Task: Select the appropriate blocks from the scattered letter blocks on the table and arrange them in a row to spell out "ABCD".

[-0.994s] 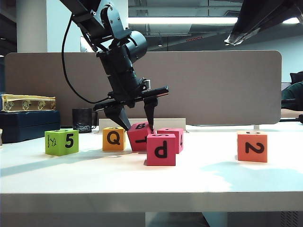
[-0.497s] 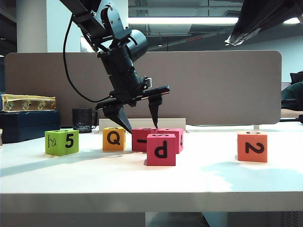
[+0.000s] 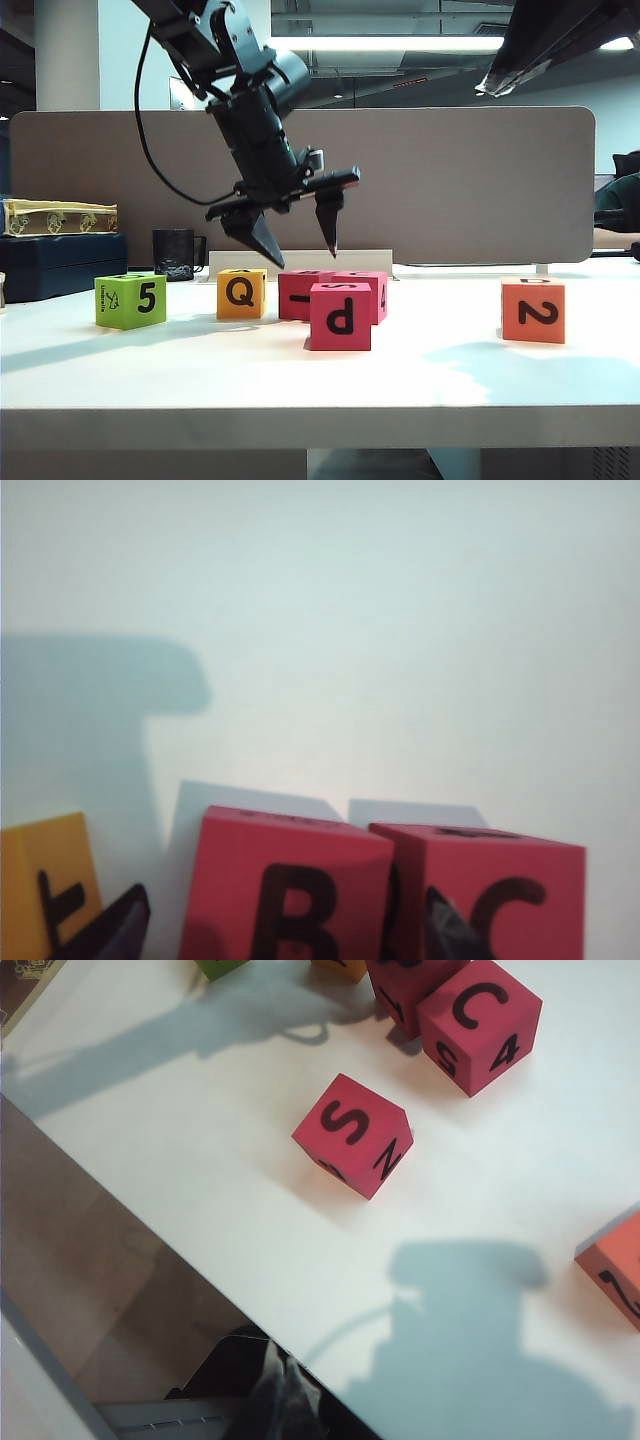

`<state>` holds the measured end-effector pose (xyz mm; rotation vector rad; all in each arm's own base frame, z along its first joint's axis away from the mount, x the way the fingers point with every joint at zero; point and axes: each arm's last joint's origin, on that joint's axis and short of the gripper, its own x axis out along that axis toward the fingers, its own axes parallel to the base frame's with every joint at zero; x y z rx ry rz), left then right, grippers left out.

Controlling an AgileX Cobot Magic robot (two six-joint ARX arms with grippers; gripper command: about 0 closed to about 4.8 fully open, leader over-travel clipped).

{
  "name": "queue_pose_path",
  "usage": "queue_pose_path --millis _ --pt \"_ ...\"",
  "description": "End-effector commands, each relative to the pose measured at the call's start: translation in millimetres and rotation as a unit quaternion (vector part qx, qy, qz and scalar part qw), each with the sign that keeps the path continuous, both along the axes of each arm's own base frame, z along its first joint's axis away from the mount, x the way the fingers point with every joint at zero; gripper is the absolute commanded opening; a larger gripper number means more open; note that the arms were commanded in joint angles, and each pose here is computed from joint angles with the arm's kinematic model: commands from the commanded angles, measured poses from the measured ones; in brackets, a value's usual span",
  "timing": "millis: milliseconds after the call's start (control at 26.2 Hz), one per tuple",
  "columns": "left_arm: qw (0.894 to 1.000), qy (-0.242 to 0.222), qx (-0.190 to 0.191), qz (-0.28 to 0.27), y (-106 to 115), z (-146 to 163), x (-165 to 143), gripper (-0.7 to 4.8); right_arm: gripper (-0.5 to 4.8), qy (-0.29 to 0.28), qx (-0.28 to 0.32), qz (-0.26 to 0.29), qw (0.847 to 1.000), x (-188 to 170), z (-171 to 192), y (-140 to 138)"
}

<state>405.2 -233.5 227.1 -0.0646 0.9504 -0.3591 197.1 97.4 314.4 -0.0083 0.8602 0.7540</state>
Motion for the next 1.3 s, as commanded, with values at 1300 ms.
queue_pose_path --millis 1300 --pt "0.973 -0.166 -0.073 -0.14 42 168 -86 2.32 1.65 0.045 -0.107 -0.189 0.975 75 -57 -20"
